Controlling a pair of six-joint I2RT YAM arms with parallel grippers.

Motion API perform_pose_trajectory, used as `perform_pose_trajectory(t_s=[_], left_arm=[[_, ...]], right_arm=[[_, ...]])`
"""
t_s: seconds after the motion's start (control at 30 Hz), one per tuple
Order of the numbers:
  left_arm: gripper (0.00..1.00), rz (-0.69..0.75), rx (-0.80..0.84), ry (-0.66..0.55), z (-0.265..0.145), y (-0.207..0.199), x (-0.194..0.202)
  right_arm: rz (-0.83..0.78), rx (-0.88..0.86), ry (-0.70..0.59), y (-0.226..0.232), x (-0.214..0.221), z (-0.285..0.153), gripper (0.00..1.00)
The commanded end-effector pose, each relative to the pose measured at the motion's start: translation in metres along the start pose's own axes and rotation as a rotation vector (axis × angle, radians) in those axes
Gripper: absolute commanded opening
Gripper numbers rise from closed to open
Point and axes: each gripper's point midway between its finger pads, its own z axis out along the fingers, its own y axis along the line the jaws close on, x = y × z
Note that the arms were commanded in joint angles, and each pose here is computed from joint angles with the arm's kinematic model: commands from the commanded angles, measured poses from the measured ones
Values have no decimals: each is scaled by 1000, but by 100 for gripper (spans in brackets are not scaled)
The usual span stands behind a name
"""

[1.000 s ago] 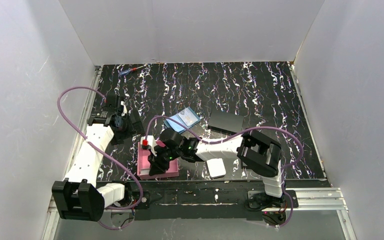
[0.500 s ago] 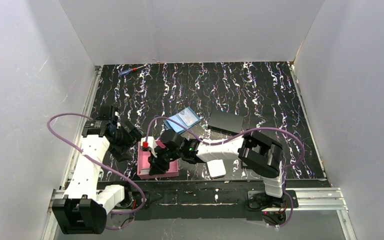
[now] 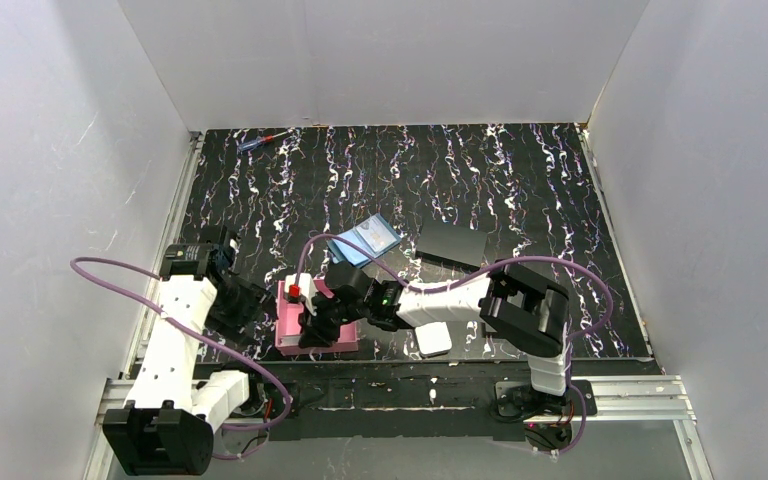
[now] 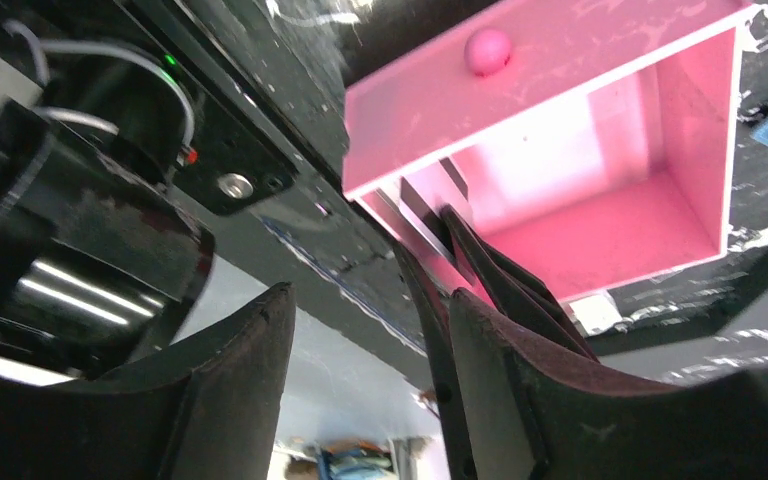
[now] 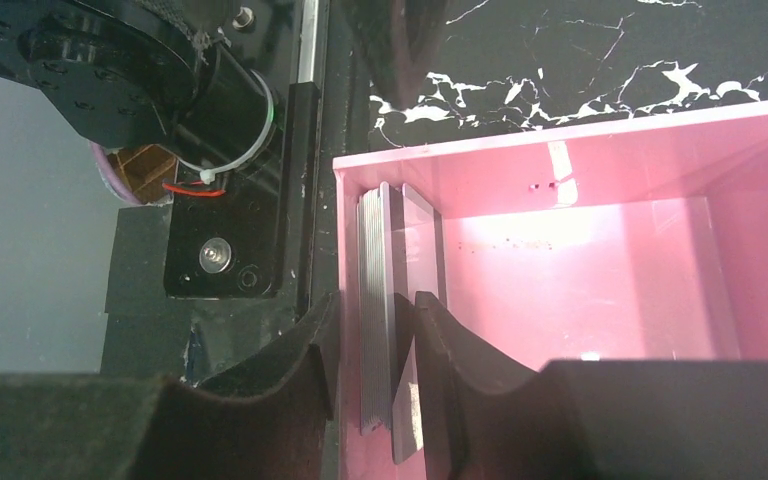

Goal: Put the credit cards into the card holder
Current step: Pick up the credit card from the storage box.

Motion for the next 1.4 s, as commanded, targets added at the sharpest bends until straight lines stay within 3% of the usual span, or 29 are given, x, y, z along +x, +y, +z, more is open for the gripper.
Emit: perform_pose_trajectory(t_s=[0.0, 0.13, 0.2, 0.43, 0.6, 1.17, 1.3, 1.37], left_arm=[[55, -142, 22, 161, -4, -9, 27], [43, -193, 91, 302, 11, -29, 45], [42, -214, 87, 317, 17, -29, 47], [42, -253, 68, 263, 29, -28, 38], [50, -279, 29, 282, 39, -23, 41], [40, -313, 17, 236, 52, -23, 33], [46, -273, 30, 164, 47, -21, 22], [41, -257, 45, 147, 45, -23, 19]], right_arm=[[-31, 65, 33, -12, 15, -7, 28], [-48, 72, 35, -11, 17, -8, 28], [-56, 76, 36, -11, 17, -9, 28], [-70, 74, 33, -7, 19, -7, 28], [-74, 75, 34, -8, 19, -5, 28], [-70, 68, 35, -6, 22, -5, 28], [-70, 61, 29, -3, 20, -7, 32], [-70, 49, 28, -1, 20, -7, 32]])
